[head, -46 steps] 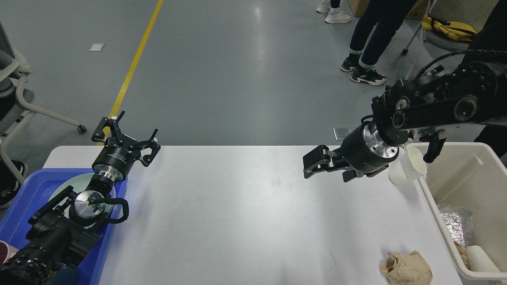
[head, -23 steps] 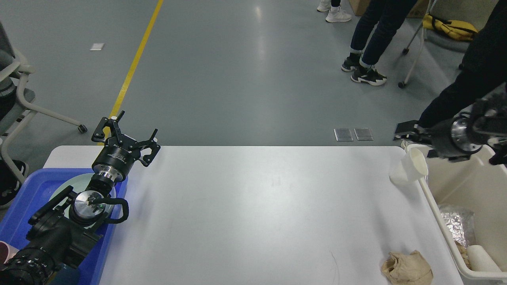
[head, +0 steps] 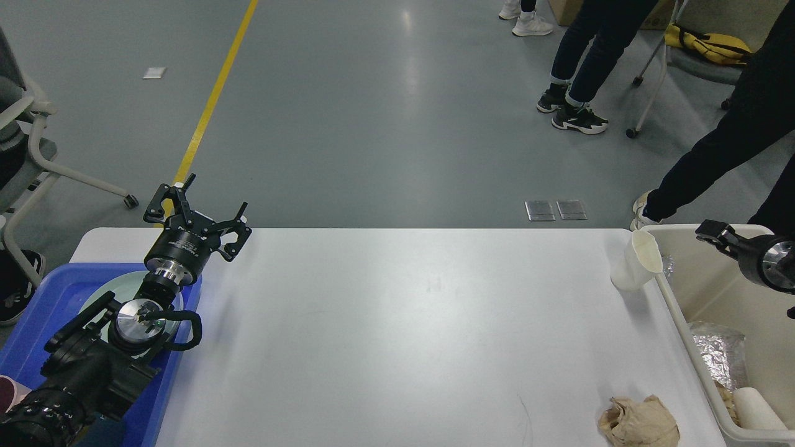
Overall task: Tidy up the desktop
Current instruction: 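Lower the right gripper onto the white paper cup beside the bin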
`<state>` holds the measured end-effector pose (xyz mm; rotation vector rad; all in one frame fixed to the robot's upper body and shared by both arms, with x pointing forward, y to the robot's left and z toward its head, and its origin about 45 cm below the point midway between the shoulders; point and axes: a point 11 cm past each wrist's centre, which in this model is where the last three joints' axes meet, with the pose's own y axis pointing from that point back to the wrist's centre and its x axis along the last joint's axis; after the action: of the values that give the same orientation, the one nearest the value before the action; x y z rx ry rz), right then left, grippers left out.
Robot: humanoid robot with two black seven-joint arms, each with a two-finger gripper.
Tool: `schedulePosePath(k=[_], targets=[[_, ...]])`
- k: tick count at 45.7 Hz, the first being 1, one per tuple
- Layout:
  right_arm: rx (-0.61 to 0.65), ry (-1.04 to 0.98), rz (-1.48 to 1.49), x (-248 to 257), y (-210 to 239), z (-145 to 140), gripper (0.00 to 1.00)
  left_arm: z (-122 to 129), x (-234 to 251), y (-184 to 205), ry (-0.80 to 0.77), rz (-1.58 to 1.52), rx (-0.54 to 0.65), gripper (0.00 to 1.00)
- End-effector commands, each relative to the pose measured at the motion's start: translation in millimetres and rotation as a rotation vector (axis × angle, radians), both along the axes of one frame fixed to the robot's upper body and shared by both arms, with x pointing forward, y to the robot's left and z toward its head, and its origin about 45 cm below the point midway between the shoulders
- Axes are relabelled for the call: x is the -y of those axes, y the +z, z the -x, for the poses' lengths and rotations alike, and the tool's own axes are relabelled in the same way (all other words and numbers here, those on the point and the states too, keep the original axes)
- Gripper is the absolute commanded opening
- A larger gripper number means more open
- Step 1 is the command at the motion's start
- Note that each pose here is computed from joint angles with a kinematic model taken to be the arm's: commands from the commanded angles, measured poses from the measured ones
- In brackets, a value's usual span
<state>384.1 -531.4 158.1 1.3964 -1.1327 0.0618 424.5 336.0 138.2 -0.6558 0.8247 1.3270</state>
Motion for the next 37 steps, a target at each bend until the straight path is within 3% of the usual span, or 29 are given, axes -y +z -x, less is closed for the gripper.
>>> schedulePosePath(k=[1,16,24,37], targets=[[0.006,-0.015,0.022,2.7,-12.5,8.7,1.0,0.1,0.3,-0.1,-0.001,0.0,0.0,0.96],[0.008,0.035,0.042,-32.3,-54.6,8.3,1.0,0.0,-0.1,0.0,0.001,0.0,0.0,0.96],[0.048,0.063,0.057,-51.2,-57.0,-6.4,1.0,0.0,0.0,-0.1,0.0,-0.001,0.0,0.96],[0.022,0.061,0.059,-51.4,-68.4,3.0,1.0,0.0,0.0,0.1,0.0,0.001,0.001,0.96]])
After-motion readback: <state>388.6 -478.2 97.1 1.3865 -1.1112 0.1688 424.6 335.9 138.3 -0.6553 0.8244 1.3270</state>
